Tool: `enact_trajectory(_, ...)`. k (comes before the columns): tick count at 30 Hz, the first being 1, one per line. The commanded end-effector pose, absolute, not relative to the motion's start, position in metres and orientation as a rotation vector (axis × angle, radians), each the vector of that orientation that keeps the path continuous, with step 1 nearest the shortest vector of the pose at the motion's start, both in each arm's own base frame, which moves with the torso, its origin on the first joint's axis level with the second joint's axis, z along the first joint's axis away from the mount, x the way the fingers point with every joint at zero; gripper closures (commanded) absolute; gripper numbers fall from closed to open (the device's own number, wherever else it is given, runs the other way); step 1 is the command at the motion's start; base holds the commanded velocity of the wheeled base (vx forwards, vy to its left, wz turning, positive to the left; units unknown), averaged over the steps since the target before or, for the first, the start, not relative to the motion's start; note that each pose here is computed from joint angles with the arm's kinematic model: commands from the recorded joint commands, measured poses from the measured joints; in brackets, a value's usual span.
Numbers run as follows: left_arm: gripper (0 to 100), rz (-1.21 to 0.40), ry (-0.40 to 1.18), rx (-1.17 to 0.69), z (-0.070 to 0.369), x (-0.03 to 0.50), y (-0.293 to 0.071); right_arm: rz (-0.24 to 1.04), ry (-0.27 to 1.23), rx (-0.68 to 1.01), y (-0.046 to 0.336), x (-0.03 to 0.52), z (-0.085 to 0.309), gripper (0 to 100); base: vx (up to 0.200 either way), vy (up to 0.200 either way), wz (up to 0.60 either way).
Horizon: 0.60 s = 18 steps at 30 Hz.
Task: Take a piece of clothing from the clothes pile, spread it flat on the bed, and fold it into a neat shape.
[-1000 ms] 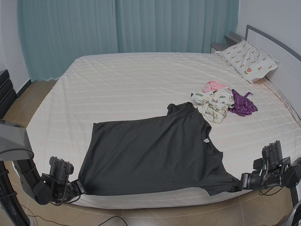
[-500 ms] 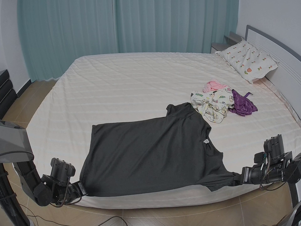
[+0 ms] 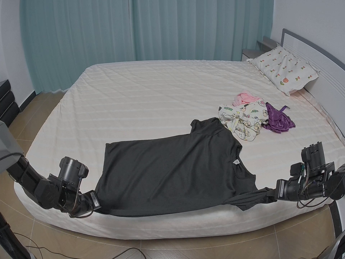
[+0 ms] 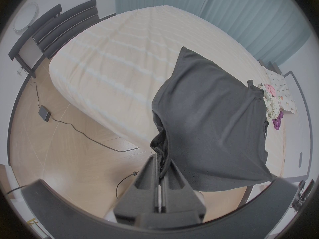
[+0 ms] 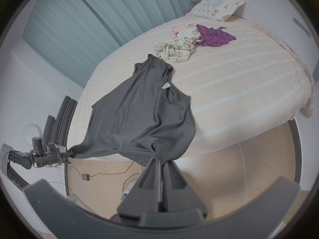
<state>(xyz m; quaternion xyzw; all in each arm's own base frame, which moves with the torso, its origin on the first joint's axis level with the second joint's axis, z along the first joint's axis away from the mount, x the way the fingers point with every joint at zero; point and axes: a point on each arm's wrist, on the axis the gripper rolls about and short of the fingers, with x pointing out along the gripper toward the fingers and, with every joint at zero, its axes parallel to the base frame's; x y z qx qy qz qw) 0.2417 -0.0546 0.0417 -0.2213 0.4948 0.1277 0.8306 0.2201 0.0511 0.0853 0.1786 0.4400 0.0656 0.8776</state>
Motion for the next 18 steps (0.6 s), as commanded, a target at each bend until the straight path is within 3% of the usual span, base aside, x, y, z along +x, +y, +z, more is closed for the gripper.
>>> enact_trajectory(1, 100, 0.242, 1.044, -0.479, 0.051, 0.259, -0.059, 0.144, 0.950, 0.363, 0.055, 0.227, 0.085, 100, 0.000, 0.000, 0.00)
enact_trajectory(7, 100, 0.252, 1.040, -0.486, 0.045, 0.283, -0.060, 0.137, 0.971, 0.368, 0.057, 0.247, 0.075, 100, 0.000, 0.000, 0.00)
enact_trajectory(18, 100, 0.303, 0.953, -0.550, 0.053, 0.319, -0.041, 0.131, 0.883, 0.391, 0.062, 0.298, 0.087, 100, 0.000, 0.000, 0.00)
